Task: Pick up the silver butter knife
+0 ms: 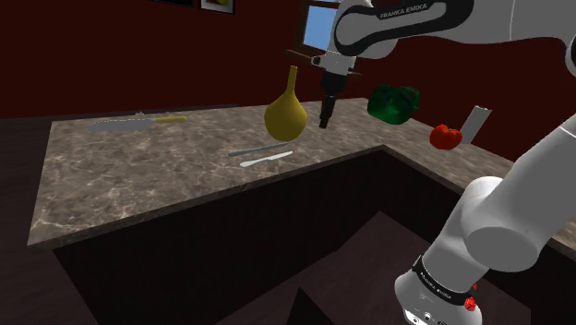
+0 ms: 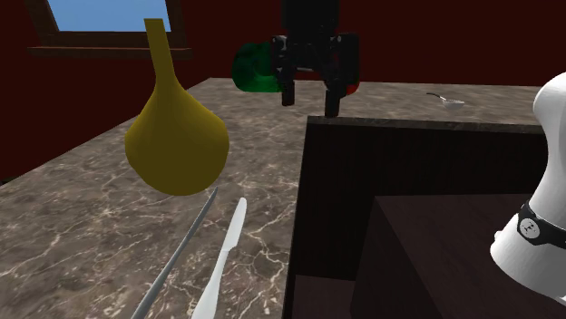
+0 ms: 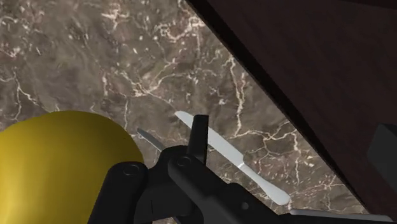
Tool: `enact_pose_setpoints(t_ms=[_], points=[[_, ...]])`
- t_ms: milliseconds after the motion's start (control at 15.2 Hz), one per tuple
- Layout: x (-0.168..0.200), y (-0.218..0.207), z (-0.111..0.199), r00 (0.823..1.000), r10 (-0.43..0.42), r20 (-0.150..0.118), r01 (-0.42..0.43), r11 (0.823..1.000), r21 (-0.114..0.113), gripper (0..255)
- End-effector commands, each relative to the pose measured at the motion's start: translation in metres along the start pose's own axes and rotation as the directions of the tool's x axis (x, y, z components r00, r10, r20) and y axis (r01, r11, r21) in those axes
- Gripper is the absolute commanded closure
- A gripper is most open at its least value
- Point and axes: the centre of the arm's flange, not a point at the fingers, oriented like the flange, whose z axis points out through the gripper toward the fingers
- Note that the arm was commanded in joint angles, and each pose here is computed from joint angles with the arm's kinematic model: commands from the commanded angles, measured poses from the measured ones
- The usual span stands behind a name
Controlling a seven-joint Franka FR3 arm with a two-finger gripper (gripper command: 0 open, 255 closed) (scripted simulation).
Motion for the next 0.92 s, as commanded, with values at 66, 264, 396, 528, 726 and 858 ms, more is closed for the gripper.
enact_pose_setpoints(t_ms=[66,264,396,528,726,858], points=[[0.03,0.012,0.019,0.993,-0.121,-0.002,0.121,0.993,-0.005,0],[0.063,0.023,0.036,0.972,-0.235,-0.003,0.235,0.972,-0.01,0],[0.086,0.028,0.048,0.951,-0.31,-0.003,0.31,0.951,-0.014,0],[0.109,0.032,0.06,0.924,-0.382,-0.003,0.382,0.924,-0.017,0],[0.143,0.034,0.077,0.874,-0.487,-0.003,0.487,0.873,-0.022,0],[0.167,0.033,0.089,0.833,-0.553,-0.002,0.553,0.833,-0.025,0]])
